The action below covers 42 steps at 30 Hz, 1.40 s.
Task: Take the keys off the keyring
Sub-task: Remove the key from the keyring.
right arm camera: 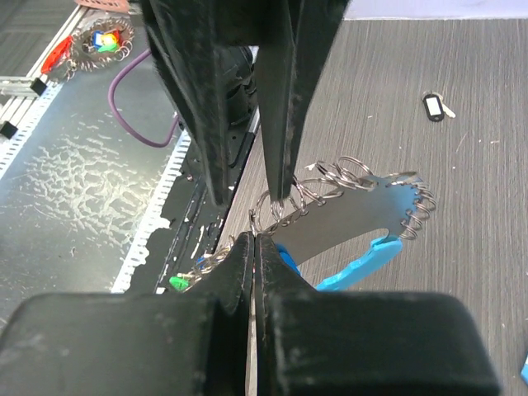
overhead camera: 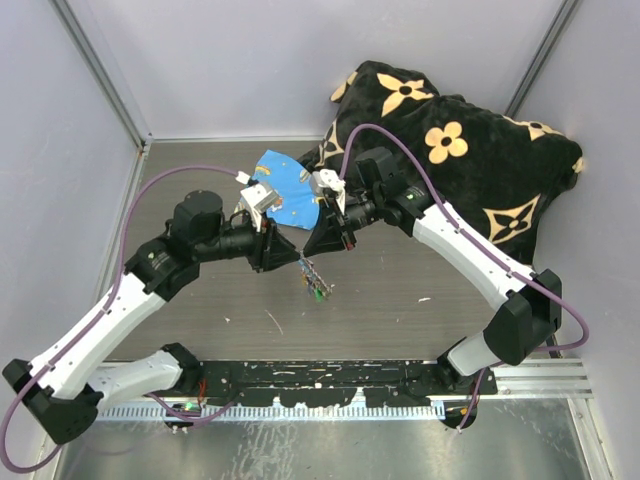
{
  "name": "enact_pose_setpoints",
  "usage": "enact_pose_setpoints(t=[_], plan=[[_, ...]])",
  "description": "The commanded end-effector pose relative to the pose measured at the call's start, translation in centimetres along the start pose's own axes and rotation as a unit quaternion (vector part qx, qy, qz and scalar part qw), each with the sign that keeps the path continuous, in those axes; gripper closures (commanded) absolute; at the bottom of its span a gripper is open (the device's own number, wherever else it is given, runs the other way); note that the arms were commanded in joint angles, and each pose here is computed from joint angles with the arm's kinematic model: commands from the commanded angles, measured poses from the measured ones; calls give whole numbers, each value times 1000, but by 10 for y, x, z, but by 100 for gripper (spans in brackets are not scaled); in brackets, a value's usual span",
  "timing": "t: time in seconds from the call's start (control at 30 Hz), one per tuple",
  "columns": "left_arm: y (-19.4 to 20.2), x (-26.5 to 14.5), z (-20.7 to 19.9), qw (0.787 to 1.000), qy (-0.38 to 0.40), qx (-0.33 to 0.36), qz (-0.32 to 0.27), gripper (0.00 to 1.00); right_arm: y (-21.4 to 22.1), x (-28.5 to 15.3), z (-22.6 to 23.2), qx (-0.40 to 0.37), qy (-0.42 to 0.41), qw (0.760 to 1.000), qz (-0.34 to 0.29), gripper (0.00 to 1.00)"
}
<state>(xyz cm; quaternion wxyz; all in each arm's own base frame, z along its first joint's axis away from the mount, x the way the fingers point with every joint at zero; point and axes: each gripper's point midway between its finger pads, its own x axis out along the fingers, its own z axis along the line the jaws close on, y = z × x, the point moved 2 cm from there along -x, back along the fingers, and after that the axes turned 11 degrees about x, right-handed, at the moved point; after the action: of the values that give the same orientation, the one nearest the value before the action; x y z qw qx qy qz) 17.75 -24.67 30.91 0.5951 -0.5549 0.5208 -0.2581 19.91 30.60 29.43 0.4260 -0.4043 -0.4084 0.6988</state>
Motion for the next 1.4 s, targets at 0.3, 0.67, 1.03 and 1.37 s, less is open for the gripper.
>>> enact_pose_setpoints(t=[0.3, 0.67, 1.03, 1.37], plan=[[-17, -10, -9, 984, -7, -38, -175, 58, -17, -6, 8, -11, -18, 999, -29, 99], [-14, 4, 2, 979, -15, -34, -200, 69, -17, -6, 9, -8, -21, 999, -31, 99], [-13, 10, 0, 980, 1, -43, -192, 75, -18, -6, 10, -6, -25, 999, -32, 99], [-5, 11, -2, 984, 9, -38, -171, 76, -18, -6, 10, -3, -25, 999, -33, 99]])
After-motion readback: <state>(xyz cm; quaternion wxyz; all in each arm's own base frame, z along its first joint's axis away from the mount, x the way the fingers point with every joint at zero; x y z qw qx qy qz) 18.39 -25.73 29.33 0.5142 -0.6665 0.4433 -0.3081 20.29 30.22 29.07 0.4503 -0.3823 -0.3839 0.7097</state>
